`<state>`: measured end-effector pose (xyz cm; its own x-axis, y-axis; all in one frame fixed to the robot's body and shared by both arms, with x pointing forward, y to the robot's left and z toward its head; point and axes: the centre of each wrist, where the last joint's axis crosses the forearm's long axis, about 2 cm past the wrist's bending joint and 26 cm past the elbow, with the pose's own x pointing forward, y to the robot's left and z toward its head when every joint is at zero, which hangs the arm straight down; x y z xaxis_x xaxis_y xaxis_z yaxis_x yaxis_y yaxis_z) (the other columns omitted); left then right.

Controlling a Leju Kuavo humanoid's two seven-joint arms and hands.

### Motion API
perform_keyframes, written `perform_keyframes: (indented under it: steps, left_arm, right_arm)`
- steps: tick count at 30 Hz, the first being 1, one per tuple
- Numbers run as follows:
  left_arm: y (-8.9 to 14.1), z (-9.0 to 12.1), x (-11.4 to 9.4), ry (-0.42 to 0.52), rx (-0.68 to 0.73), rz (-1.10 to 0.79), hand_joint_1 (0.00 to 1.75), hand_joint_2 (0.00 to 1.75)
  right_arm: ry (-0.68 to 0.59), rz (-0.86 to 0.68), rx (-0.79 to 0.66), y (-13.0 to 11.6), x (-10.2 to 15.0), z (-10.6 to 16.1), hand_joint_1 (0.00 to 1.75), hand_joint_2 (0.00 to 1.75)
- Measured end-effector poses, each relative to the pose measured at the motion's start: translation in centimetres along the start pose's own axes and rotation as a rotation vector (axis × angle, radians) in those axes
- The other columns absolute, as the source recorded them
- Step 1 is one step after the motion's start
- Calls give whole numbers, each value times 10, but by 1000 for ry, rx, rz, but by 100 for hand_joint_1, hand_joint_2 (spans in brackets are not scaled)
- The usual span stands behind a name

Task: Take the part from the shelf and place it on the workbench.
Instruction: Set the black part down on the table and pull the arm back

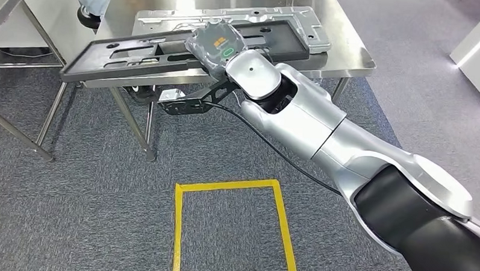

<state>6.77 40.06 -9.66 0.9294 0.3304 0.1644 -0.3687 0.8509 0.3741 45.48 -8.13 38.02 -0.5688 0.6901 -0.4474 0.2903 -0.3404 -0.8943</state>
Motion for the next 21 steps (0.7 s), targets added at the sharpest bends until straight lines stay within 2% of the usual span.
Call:
perform_keyframes:
  steps: [21]
  left_arm:
    - [-4, 1, -5, 1, 0, -4, 0, 175]
  right_arm:
    - [7, -11, 23, 13, -2, 2, 175, 175]
